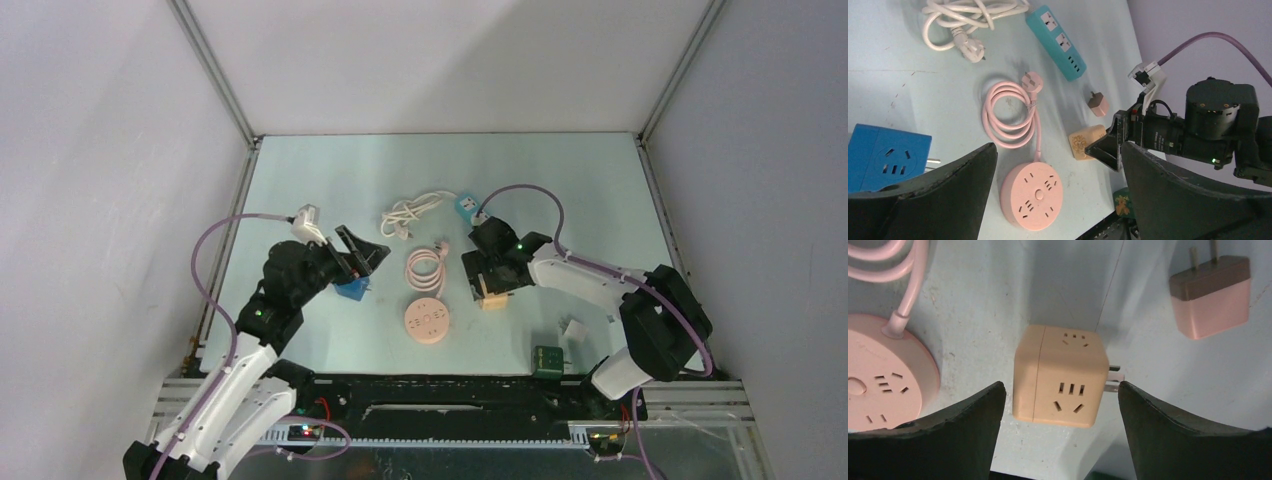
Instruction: Insert the plug
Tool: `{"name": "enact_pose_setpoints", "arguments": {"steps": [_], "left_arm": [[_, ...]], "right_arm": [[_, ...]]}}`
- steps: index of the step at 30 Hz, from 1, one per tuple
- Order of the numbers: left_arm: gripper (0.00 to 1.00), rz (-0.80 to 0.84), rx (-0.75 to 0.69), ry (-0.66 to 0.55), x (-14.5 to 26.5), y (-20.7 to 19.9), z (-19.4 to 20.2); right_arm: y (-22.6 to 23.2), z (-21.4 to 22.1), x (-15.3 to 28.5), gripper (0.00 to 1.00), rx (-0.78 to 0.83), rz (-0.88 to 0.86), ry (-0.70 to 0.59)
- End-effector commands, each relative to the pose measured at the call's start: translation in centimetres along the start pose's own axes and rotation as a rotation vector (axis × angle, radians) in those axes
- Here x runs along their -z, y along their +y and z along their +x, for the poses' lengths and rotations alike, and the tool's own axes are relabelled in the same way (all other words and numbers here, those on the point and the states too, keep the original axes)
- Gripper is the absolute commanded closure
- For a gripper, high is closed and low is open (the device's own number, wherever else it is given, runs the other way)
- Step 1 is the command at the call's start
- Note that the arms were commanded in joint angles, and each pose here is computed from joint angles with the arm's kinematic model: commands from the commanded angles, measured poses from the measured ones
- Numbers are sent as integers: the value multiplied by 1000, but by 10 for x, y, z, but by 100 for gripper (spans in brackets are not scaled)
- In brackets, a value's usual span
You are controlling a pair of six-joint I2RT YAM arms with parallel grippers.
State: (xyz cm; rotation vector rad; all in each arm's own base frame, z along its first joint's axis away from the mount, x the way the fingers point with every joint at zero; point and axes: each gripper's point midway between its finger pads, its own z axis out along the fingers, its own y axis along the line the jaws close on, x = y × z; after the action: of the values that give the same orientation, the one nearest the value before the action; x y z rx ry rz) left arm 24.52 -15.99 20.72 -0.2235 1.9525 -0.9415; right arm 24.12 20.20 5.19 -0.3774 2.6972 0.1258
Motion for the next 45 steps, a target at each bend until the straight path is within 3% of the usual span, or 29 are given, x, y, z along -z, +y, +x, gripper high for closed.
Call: {"name": "enact_pose_setpoints", "arguments": {"steps": [1, 11, 20, 33, 38, 45], "left_arm": [[2, -16, -37, -30, 5, -4, -12], [2, -48, -32, -45, 7, 2, -13], [2, -11, -123, -115, 14, -5, -26], [2, 71, -291, -231, 25, -17, -42], [2, 42, -183, -232, 22, -12, -42], [2, 54, -14, -61, 2, -12, -12]], "right_arm": [[11, -7, 6, 15, -19, -19, -16], [9, -5, -1, 27, -29, 16, 5], [20, -20, 26, 50, 3, -87, -69], [40, -54, 95, 53, -22, -364, -228], [33, -71, 119, 53, -51, -358, -365], [35, -84, 144, 54, -84, -415, -515]]}}
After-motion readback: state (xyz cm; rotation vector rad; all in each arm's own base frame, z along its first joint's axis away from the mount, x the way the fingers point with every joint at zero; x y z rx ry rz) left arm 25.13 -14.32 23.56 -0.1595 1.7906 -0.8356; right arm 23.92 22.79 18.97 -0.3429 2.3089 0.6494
